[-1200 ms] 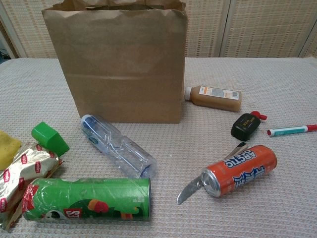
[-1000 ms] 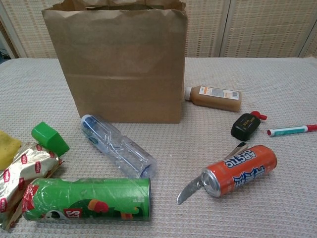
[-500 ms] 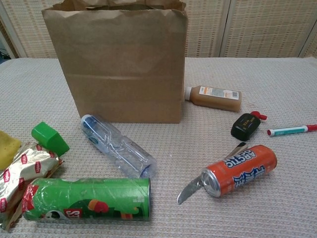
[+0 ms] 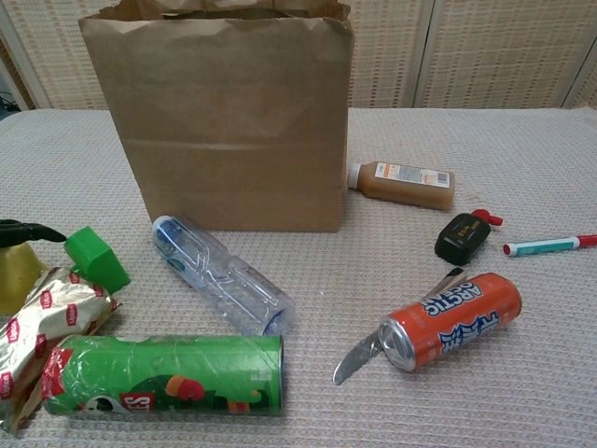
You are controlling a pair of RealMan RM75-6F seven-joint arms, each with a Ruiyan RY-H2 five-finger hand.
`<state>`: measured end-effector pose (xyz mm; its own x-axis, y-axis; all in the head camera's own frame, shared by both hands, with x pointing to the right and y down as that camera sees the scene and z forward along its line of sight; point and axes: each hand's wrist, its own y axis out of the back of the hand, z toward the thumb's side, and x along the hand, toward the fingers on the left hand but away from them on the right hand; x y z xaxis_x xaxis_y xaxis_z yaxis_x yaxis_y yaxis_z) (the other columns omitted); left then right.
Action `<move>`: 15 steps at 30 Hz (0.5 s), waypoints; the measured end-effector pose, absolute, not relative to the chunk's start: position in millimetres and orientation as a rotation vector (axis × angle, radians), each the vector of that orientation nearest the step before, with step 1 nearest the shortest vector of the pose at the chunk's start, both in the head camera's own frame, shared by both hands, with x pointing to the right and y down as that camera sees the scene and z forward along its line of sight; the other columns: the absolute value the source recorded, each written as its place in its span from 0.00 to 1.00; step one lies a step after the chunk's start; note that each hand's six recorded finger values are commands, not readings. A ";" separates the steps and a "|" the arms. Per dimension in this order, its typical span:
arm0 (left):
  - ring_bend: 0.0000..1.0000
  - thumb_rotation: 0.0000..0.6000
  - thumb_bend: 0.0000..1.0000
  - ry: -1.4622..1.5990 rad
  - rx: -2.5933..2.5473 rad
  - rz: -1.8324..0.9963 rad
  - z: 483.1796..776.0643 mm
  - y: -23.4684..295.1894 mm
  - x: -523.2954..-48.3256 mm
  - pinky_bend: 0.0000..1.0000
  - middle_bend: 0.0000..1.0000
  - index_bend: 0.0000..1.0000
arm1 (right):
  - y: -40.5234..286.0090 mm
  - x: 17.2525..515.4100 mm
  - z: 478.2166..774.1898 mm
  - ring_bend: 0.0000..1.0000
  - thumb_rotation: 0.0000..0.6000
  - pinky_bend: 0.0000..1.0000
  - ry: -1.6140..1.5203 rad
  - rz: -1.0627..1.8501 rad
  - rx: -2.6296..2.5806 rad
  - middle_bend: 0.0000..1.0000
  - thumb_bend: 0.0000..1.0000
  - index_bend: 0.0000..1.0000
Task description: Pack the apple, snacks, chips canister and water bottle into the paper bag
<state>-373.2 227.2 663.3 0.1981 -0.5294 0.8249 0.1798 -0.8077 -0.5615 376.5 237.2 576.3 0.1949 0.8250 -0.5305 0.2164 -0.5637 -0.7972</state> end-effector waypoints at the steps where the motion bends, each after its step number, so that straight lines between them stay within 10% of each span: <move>1: 0.00 1.00 0.34 0.321 -1.917 -1.671 664.8 226.1 -375.0 0.07 0.00 0.00 | 237.3 376.5 576.3 0.00 1.00 0.00 -0.968 1.386 -1.907 0.00 0.00 0.00; 6: 0.09 1.00 0.40 0.311 -1.871 -1.718 670.8 218.7 -386.1 0.33 0.03 0.17 | 238.3 375.6 576.7 0.00 1.00 0.00 -0.962 1.390 -1.919 0.00 0.00 0.00; 15: 0.48 1.00 0.54 0.261 -1.807 -1.777 681.2 218.2 -399.6 0.66 0.46 0.60 | 239.4 374.7 576.4 0.00 1.00 0.00 -0.963 1.385 -1.930 0.00 0.00 0.00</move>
<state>-399.6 218.2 681.2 0.0909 -0.5234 0.8472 0.2573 -0.8095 -0.5277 374.7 239.4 576.4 0.2042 0.8152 -0.5420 0.2246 -0.5779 -0.7846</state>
